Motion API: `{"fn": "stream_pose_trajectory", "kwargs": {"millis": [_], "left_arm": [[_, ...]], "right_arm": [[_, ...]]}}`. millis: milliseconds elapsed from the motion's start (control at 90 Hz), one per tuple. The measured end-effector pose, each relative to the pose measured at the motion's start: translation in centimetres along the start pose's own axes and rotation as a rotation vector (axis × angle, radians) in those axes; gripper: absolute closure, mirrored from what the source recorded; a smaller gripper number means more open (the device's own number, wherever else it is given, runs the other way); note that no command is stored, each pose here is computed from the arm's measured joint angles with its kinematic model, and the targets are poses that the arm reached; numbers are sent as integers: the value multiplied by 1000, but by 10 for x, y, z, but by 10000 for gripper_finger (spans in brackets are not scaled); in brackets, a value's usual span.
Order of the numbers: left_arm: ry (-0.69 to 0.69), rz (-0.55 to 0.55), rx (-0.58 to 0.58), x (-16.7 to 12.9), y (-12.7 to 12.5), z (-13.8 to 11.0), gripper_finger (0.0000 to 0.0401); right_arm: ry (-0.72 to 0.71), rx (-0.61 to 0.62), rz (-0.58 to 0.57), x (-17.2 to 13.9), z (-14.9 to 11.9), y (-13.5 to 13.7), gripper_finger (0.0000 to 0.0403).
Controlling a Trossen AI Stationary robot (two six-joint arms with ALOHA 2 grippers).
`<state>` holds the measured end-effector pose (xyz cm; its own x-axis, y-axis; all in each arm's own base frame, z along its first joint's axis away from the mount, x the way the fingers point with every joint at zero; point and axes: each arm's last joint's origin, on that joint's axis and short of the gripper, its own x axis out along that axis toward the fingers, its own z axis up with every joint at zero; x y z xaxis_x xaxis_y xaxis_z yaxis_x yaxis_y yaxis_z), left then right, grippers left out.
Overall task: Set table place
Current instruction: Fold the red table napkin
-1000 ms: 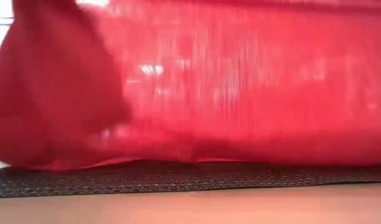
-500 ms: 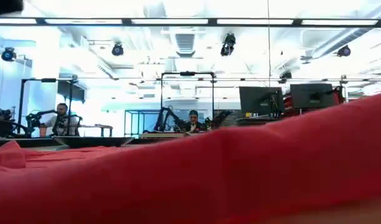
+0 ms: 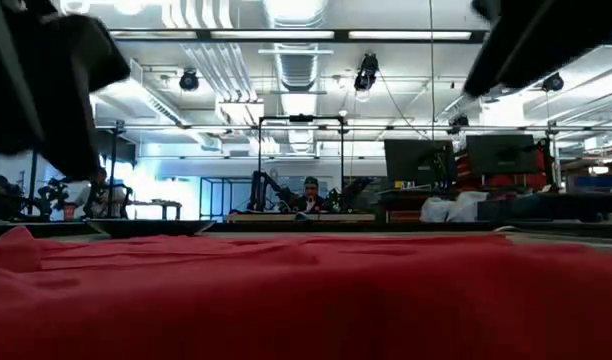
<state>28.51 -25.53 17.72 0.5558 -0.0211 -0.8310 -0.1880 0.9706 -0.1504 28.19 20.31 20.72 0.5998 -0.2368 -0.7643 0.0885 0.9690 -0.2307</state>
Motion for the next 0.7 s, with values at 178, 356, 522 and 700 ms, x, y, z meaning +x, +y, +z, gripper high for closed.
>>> {"fn": "stream_pose_trajectory", "kwargs": {"millis": [178,356,522,700], "left_arm": [[43,-56,-6,13,8,-15,257],[220,-164,-37,13,6,-32,275],[315,-259,-38,-1,-13,-47,289],[245,-275,0,-23,-36,-56,297]], "right_arm": [[50,-61,-46,37,-7,3,204],[148,-141,-45,62,-20,9,211],[181,-149,-54,71,-30,11,217],[206,-109,-84,75,-39,1,222]]}}
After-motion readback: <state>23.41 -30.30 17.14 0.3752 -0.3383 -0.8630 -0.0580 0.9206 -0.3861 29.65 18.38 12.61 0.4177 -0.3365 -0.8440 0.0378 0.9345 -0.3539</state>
